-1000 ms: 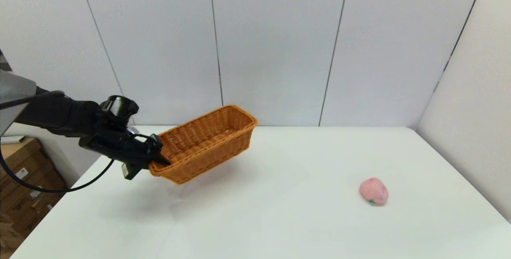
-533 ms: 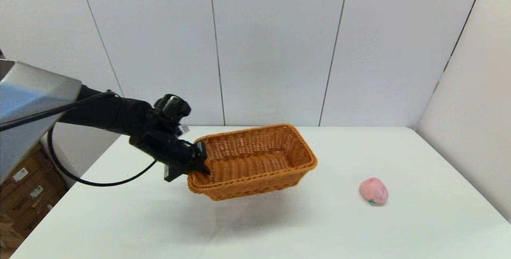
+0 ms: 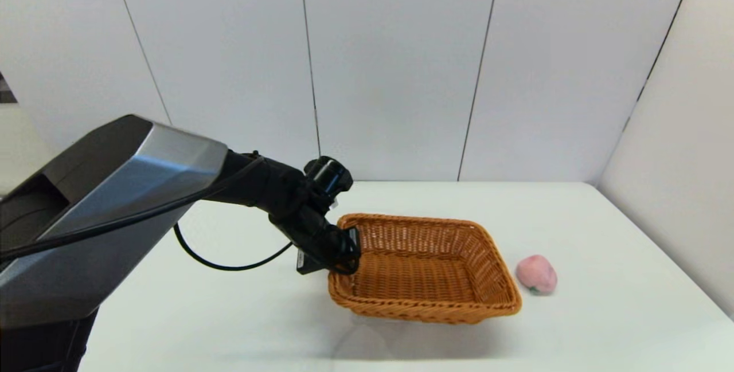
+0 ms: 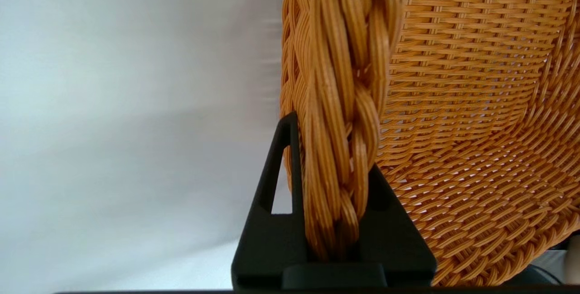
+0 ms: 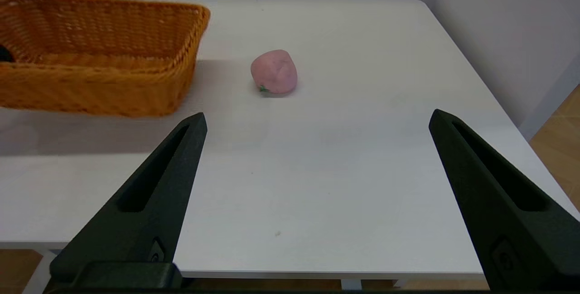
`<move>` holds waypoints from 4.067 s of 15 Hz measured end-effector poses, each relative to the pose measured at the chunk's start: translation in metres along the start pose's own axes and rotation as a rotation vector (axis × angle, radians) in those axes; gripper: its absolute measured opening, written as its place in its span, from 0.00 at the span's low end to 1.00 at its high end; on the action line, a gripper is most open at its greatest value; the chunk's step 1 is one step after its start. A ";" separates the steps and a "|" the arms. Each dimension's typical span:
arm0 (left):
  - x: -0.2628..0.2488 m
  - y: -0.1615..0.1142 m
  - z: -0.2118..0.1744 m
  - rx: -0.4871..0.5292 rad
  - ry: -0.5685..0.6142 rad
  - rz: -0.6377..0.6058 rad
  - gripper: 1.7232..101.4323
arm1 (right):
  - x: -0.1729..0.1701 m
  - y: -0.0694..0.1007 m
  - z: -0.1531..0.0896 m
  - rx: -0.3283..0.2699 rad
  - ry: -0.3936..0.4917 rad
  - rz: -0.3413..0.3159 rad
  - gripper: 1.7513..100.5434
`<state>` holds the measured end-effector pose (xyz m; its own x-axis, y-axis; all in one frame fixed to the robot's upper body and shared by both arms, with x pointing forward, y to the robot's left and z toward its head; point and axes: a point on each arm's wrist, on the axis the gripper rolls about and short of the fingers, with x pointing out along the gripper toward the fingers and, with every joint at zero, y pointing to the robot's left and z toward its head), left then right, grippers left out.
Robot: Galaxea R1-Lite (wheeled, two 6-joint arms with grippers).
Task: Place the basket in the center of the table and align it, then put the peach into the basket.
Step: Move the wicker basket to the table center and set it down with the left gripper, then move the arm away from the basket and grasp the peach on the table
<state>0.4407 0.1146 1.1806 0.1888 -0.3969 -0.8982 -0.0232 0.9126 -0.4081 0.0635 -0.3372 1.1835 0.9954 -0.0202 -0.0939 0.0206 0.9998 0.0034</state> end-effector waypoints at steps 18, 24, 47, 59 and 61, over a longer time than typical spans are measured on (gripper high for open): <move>-0.074 0.001 0.010 0.042 -0.118 0.038 0.76 | 0.000 0.000 0.000 0.001 0.000 0.001 0.97; -0.219 0.043 -0.017 0.033 -0.318 0.086 0.87 | 0.000 0.000 0.000 0.000 0.000 0.001 0.97; -0.195 0.196 -0.370 0.126 -1.006 0.293 0.96 | 0.000 0.000 0.000 0.005 -0.005 0.000 0.97; -0.162 0.208 -0.347 0.273 -1.314 0.273 0.96 | 0.017 0.001 0.059 0.029 0.144 -0.005 0.97; -0.162 0.208 -0.347 0.273 -1.314 0.273 0.96 | 0.044 0.002 0.091 0.032 0.260 -0.009 0.97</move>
<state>0.0645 0.3345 1.1846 0.9969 0.0423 -0.0669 -0.0465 0.9970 -0.0623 0.1161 -0.3370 1.2703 0.9377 -0.0232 -0.3466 0.0366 0.9988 0.0320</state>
